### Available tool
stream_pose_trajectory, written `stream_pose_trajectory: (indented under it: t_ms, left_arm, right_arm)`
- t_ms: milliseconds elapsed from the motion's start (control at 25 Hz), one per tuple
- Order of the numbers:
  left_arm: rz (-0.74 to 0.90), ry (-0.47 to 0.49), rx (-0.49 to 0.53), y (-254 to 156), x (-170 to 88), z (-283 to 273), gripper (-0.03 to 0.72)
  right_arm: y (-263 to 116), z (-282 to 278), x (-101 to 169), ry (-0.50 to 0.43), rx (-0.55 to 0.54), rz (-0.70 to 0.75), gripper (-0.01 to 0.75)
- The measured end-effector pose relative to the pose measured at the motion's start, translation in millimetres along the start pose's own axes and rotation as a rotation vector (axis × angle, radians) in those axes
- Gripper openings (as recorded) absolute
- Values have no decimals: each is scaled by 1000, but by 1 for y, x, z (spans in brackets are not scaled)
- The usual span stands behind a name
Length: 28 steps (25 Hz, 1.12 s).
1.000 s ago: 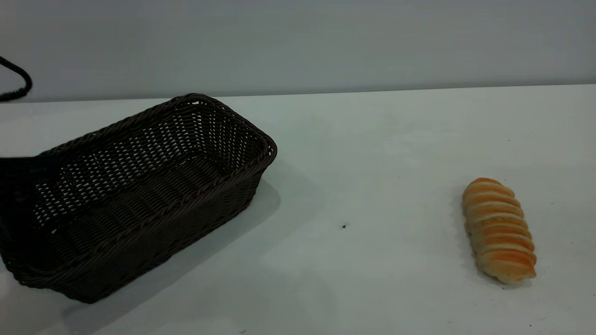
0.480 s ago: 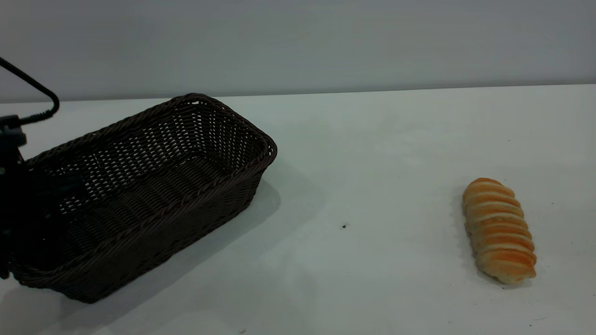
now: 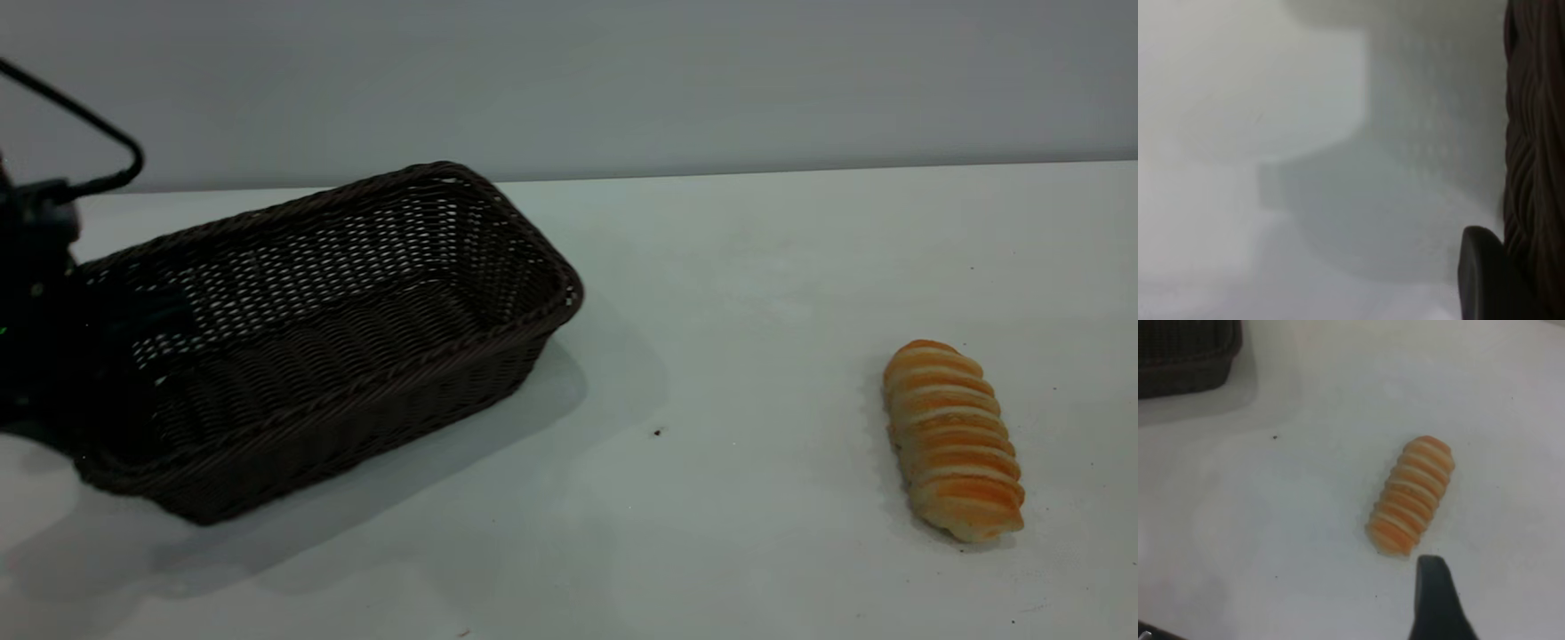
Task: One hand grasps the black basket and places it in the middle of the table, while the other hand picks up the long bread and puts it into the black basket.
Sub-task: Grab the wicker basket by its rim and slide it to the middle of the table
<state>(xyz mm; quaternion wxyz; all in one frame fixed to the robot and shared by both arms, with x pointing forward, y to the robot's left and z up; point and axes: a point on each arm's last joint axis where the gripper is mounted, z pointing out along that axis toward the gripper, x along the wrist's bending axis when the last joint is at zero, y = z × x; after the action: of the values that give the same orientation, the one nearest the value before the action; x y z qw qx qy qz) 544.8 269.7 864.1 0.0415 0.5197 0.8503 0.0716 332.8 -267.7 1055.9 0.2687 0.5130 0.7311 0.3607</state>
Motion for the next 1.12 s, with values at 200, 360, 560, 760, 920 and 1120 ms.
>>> stream_pose_trajectory:
  t_ms: [200, 360, 560, 760, 920, 1120]
  left_arm:
    - [121, -48, 29, 2, -20, -8, 195]
    - [229, -109, 65, -3, -31, -10, 176]
    - [354, -175, 97, -8, -36, -9, 152]
    - [415, -230, 131, -11, -42, 2, 152]
    - [425, -263, 160, -7, -51, 13, 152]
    - [436, -275, 206, -1, -59, 15, 152]
  right_arm:
    - [0, 0, 0, 0, -1, 0, 439]
    - [1, 6, 0, 5, 23, 8, 439]
    - [7, 26, 1, 14, 67, 22, 439]
    - [12, 53, 3, 42, 104, 84, 439]
    - [13, 78, 3, 42, 149, 107, 439]
    - [11, 110, 2, 29, 190, 115, 439]
